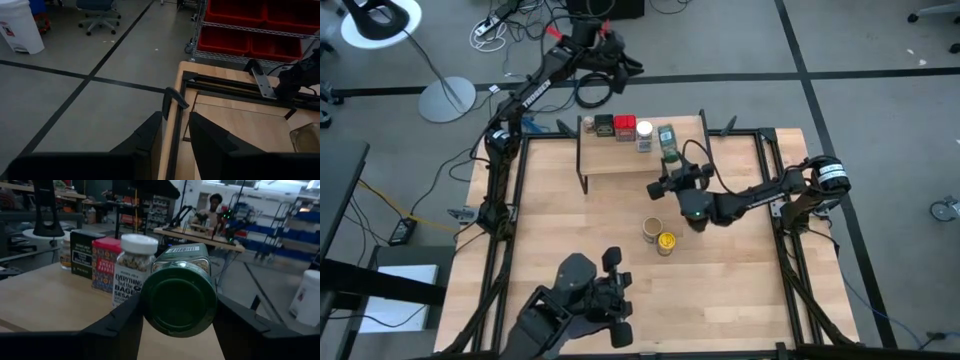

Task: Shelf spices
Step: Put the green seasoning bottle on the shelf

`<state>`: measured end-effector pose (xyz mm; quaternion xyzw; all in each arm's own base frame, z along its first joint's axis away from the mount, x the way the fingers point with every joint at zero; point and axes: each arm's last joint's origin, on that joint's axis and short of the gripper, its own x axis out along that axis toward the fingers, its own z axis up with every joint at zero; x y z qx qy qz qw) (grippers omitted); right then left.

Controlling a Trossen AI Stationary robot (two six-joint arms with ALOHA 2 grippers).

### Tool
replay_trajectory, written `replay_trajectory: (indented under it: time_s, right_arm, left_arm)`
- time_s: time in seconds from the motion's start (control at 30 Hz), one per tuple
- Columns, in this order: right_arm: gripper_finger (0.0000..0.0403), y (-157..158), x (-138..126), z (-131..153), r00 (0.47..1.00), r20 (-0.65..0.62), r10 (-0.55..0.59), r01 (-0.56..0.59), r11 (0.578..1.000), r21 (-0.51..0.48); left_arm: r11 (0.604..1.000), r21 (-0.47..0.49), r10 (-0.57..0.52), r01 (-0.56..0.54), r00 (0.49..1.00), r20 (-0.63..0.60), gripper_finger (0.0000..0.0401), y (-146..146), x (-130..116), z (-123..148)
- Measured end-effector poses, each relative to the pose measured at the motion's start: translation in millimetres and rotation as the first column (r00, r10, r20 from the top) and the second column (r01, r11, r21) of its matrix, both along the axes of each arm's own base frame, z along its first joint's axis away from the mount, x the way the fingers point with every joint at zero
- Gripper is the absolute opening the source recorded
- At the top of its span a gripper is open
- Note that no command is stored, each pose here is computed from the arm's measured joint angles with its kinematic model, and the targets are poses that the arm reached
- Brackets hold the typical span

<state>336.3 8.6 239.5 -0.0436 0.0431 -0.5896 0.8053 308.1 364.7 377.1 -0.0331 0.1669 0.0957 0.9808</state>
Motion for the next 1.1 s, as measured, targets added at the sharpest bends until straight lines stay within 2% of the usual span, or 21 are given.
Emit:
replay_trajectory:
  time_s: [0.3, 0.57, 0.7, 0.9, 1.1]
  right_arm:
    - [0.0204, 5, -2, 21, 1.000, 0.003, -0.013, 0.013, 0.999, -0.052]
    - [0.0204, 4, -11, 53, 0.998, 0.038, -0.043, 0.047, 0.993, -0.104]
    - [0.0204, 4, -9, 79, 0.994, -0.011, -0.107, 0.105, 0.990, -0.092]
    - [0.0204, 15, 0, 113, 0.996, -0.009, -0.086, 0.085, 0.993, -0.083]
    - [0.0204, 24, 5, 146, 0.993, -0.008, -0.116, 0.115, 0.993, -0.030]
  left_arm:
    - [1.000, -0.017, -0.025, 0.025, 1.000, 0.003, 0.0102, -9, 11, 0]
    - [0.999, -0.028, -0.041, 0.041, 0.999, 0.001, 0.0102, -15, 15, 0]
    - [0.998, -0.048, -0.036, 0.036, 0.999, 0.004, 0.0102, -15, 15, 0]
    - [0.997, -0.063, -0.036, 0.036, 0.999, -0.004, 0.0102, -16, 15, -1]
    - [0.997, -0.070, -0.038, 0.038, 0.999, -0.009, 0.0102, -16, 15, -2]
